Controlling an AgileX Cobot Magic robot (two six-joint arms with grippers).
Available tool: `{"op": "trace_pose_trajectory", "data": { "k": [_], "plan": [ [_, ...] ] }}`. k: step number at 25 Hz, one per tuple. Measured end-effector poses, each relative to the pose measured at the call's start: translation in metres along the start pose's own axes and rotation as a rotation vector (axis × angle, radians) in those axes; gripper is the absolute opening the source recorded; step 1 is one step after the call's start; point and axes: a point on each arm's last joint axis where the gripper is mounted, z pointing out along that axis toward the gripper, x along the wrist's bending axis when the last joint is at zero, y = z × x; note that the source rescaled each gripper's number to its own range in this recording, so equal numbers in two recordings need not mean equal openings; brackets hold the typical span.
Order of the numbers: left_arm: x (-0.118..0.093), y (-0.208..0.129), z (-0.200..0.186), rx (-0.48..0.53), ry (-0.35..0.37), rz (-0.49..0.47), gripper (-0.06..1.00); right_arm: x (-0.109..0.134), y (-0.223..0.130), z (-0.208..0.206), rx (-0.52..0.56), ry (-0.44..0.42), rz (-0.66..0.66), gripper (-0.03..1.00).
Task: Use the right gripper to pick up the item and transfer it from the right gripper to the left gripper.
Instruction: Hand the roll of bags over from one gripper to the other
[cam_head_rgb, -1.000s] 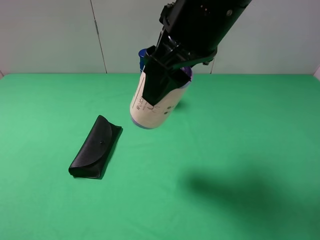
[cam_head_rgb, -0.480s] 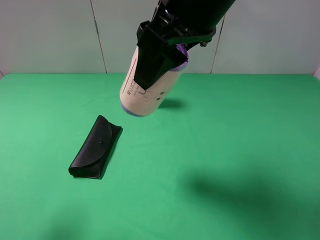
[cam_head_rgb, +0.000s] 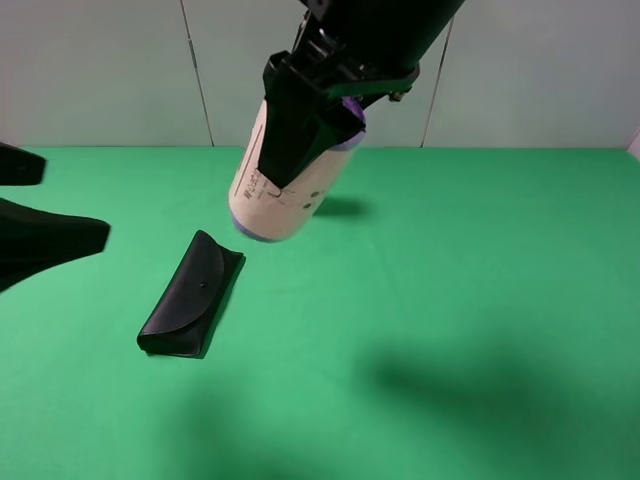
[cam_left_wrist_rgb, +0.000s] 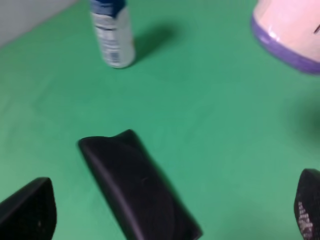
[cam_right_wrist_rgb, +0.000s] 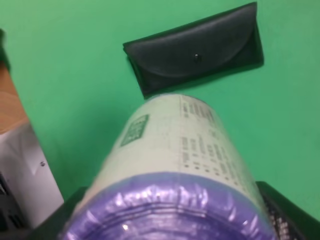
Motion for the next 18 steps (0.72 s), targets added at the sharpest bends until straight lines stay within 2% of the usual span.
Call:
{"op": "trace_pose_trajectory", "data": {
  "k": [7,18],
  "plan": [
    [-0.005,0.008,0.038,0.023,-0.071,0.1,0.84,0.002,0.003,0.007,-0.005,0.05,0.006,0.01],
    [-0.033,0.025,0.078,0.006,-0.139,0.25,0.84,0.005,0.004,0.007,-0.018,0.083,0.003,0.01]
  ]
}}
